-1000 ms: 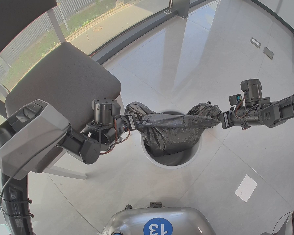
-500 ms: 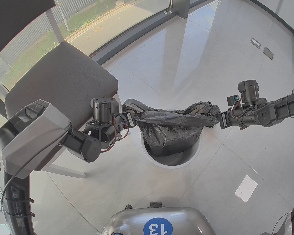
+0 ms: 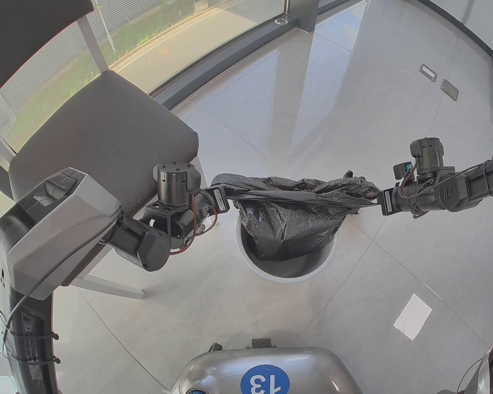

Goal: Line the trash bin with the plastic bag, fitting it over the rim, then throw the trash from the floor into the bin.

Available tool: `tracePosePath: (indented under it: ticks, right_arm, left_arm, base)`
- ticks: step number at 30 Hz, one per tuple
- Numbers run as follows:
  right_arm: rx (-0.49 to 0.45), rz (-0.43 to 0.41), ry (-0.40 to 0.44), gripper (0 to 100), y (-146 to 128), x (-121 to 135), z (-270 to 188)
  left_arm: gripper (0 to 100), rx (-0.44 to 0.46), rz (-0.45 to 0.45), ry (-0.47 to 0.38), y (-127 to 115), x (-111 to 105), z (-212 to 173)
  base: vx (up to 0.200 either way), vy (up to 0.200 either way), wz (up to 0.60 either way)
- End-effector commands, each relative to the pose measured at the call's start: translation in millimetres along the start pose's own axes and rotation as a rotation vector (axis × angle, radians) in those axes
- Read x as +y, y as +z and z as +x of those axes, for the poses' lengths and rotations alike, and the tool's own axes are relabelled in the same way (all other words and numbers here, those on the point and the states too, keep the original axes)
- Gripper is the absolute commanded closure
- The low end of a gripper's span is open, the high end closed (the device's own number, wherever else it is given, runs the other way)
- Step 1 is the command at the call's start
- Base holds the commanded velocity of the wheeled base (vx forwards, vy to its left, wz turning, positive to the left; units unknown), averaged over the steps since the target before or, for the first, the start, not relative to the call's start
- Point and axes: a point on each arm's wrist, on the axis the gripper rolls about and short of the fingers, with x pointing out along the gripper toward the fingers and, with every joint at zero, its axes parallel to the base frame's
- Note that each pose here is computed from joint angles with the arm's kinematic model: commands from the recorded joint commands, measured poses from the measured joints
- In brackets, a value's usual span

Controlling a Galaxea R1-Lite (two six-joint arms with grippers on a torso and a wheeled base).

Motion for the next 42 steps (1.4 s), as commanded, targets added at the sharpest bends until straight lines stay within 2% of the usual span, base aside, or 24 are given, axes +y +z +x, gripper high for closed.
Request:
tracePosePath:
  ticks: [1,9,14,17,22,33,42]
  right_arm:
    - [0.009,-0.008,0.013,100,-2,6,4]
    - [0.013,-0.035,0.053,100,-2,26,4]
    - [0.053,-0.061,0.091,100,-13,45,6]
    - [0.093,-0.094,0.138,100,-26,67,0]
    - [0.128,-0.121,0.170,100,-38,82,-4]
    - [0.131,-0.126,0.172,100,-39,82,-11]
    - [0.131,-0.134,0.159,100,-40,82,-15]
  left_arm:
    - [100,0.016,0.003,0.008,-8,2,6]
    - [100,0.047,0.012,0.006,-11,-2,-3]
    - [100,0.089,0.027,-0.015,-21,-13,-15]
    - [100,0.131,0.038,-0.027,-32,-19,-26]
    - [100,0.183,0.040,-0.035,-44,-23,-42]
    - [100,0.165,0.027,-0.026,-33,-18,-48]
    - [100,0.152,0.028,-0.040,-27,-24,-55]
  base:
    - [0.000,0.000,0.00]
    - [0.000,0.000,0.00]
    - [0.000,0.000,0.00]
    - [0.000,0.000,0.00]
    - [0.000,0.000,0.00]
    - [0.000,0.000,0.00]
    - [0.000,0.000,0.00]
